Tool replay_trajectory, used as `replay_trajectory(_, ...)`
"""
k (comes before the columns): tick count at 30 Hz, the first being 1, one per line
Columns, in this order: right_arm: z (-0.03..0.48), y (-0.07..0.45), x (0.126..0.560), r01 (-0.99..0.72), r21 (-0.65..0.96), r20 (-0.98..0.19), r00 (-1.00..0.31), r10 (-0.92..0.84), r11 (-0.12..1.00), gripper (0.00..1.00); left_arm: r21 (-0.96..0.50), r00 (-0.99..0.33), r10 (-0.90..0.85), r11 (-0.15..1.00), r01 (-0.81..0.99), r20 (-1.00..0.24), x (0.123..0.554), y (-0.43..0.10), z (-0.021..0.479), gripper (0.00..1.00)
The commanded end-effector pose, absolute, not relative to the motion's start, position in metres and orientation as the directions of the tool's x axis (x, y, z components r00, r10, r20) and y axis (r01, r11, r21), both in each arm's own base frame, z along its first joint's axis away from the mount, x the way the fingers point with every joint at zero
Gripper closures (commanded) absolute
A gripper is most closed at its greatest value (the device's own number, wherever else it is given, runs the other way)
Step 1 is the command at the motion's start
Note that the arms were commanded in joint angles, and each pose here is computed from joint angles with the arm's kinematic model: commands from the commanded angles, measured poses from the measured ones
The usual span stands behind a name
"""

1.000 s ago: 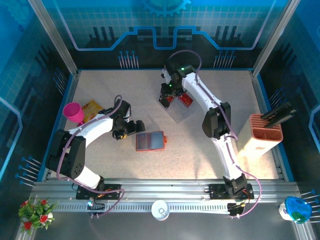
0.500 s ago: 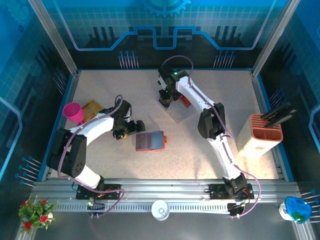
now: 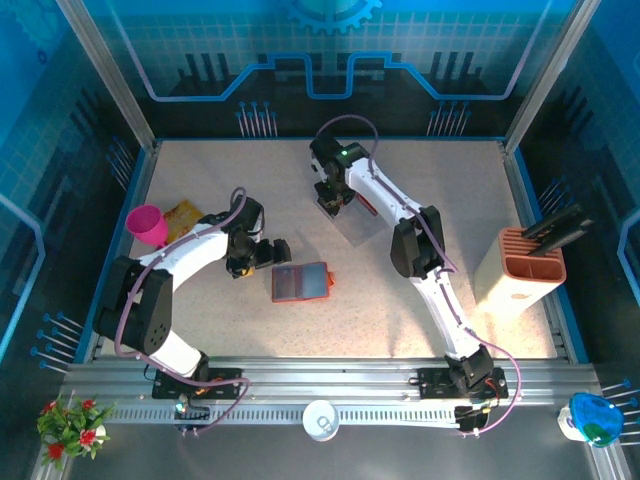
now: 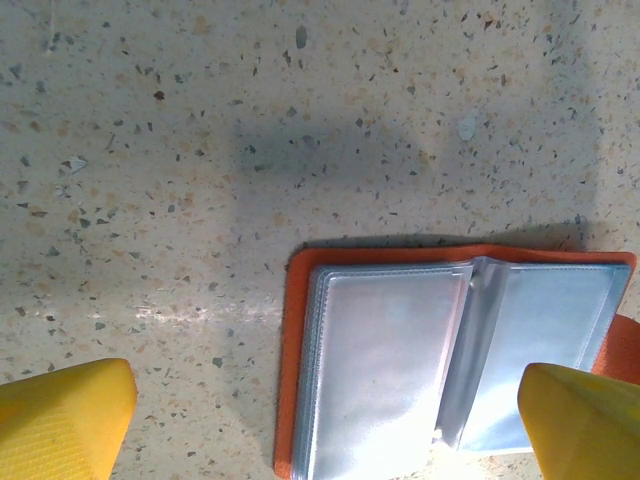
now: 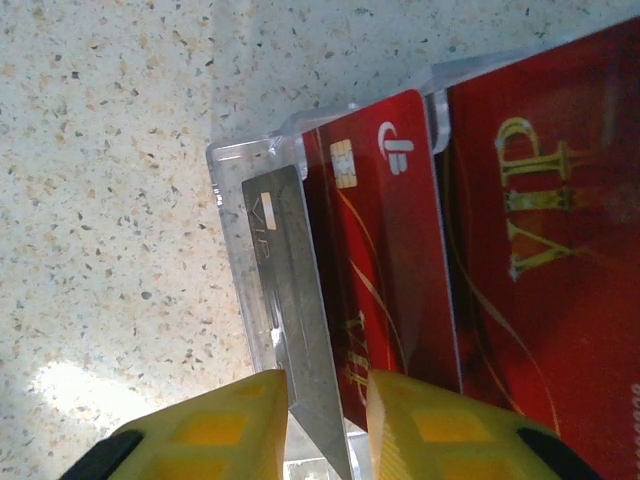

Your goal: Put the credit cards into the card holder

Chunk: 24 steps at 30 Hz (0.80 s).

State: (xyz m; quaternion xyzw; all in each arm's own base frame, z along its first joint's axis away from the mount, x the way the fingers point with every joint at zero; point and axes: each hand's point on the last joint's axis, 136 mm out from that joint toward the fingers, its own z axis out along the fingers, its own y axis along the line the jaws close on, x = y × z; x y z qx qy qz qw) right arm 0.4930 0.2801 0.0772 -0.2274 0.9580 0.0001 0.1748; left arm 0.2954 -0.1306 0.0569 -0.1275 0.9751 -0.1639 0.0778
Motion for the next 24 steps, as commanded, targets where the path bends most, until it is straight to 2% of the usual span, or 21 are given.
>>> replay_trajectory(1,0.061,0.284,0.495,-0.456,-0.095,-0.32,-0.828,-0.46,0.885,0.72,-0.309,-0.963,-0.252,0.927,-0.213,-0.093,0.293,-0.13,0.055,0.01)
replay_trajectory(8,0.058,0.285,0.493,-0.467,-0.087,-0.313,-0.826,-0.469,0.88,0.77,-0.302,-0.964,-0.252,0.928,-0.216,-0.085,0.29,-0.129,0.051,0.01)
replay_trajectory(16,0.063,0.292,0.491,-0.471,-0.037,-0.326,-0.828,-0.456,0.881,0.91,-0.303,-0.963,-0.254,0.928,-0.218,-0.085,0.29,-0.129,0.05,0.01)
replay_trajectory(24,0.087,0.3,0.489,-0.485,-0.002,-0.373,-0.811,-0.451,0.875,0.99,-0.303,-0.963,-0.256,0.927,-0.22,-0.084,0.289,-0.128,0.05,0.01)
